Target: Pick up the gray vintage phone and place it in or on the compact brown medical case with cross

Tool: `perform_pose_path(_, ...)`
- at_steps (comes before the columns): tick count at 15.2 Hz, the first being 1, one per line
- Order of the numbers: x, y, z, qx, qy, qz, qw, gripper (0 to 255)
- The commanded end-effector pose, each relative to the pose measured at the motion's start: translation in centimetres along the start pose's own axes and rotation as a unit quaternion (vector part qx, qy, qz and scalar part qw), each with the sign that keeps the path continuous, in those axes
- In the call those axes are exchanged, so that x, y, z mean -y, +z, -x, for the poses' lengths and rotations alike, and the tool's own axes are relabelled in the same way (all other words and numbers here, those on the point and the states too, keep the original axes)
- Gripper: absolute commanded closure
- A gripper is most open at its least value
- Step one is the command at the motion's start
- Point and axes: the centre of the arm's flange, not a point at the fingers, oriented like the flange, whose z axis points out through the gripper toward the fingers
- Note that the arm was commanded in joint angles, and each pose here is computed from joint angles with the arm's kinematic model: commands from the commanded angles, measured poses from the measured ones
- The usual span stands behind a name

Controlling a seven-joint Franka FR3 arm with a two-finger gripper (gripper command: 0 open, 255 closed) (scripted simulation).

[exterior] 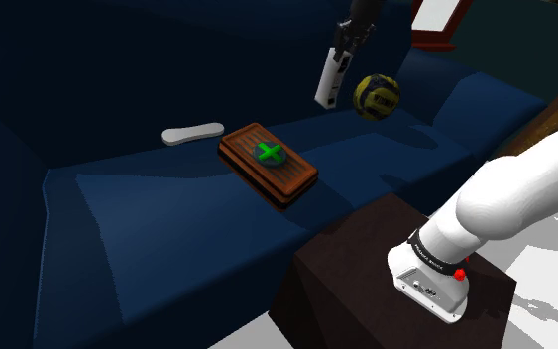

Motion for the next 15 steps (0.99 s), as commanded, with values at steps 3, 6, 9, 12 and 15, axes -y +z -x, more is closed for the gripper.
perform_pose_path(3, 5.1, -0.4, 0.7, 0.0, 0.001, 0.0, 1.0, 255)
perform_pose_path(6, 9.0, -0.8, 1.3, 0.0, 0.001, 0.0, 1.0, 255)
perform_pose_path(9, 12.9, -1.2, 2.0, 0.0, 0.001, 0.0, 1.0, 255)
perform_pose_path(12, 16.7, -1.6, 2.6, 0.0, 0.001, 0.0, 1.0, 255)
perform_pose_path(15, 20.6, -2.0, 3.3, 0.0, 0.001, 0.0, 1.0, 255)
